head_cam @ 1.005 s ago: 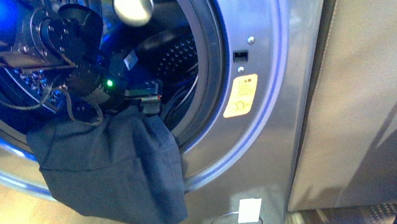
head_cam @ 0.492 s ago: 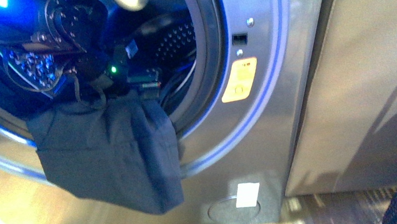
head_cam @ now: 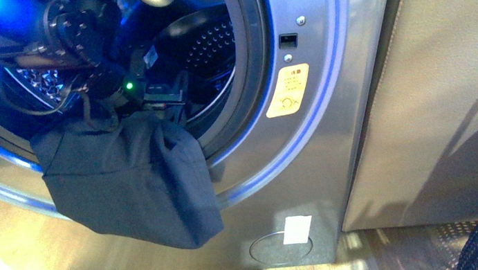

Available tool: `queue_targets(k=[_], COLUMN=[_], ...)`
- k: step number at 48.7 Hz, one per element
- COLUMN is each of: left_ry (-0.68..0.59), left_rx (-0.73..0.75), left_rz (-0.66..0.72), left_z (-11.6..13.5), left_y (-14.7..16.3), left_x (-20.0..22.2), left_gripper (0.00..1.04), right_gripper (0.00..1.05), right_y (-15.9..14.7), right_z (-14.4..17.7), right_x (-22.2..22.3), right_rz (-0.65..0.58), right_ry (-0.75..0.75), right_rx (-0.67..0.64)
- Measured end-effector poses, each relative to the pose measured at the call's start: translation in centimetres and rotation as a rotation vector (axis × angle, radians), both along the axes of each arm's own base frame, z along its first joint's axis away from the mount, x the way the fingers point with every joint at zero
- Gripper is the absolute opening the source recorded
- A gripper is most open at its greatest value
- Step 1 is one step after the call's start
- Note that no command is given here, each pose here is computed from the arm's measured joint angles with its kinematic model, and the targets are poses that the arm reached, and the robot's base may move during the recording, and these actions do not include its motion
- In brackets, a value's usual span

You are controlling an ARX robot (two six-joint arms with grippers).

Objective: Collect clothes from washing machine

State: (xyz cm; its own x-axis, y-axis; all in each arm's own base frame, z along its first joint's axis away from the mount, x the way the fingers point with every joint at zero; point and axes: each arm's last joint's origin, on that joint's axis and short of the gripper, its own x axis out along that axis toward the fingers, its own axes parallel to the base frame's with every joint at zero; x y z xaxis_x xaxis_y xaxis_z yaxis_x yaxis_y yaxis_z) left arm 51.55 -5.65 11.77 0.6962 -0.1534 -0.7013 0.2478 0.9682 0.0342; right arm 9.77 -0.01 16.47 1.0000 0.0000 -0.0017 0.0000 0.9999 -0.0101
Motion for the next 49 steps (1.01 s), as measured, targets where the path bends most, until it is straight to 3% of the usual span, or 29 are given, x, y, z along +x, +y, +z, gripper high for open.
queue_targets(k=[19,49], left_ry=[-0.092,-0.304], left_rx=[-0.115,-0.252], left_rz=[-0.059,-0.242], left_z=[2.8,11.5], left_y=[-0.1,0.2], left_x=[-6.2,-19.9], left_gripper=[0.12,0.12], right_gripper=[0.97,0.97], right_y=[0.0,0.0], right_z=[0.0,0.0], right_x=[0.0,0.0], right_rz=[0.0,0.0], right_ry=[0.0,0.0], right_rx=[0.0,0.0])
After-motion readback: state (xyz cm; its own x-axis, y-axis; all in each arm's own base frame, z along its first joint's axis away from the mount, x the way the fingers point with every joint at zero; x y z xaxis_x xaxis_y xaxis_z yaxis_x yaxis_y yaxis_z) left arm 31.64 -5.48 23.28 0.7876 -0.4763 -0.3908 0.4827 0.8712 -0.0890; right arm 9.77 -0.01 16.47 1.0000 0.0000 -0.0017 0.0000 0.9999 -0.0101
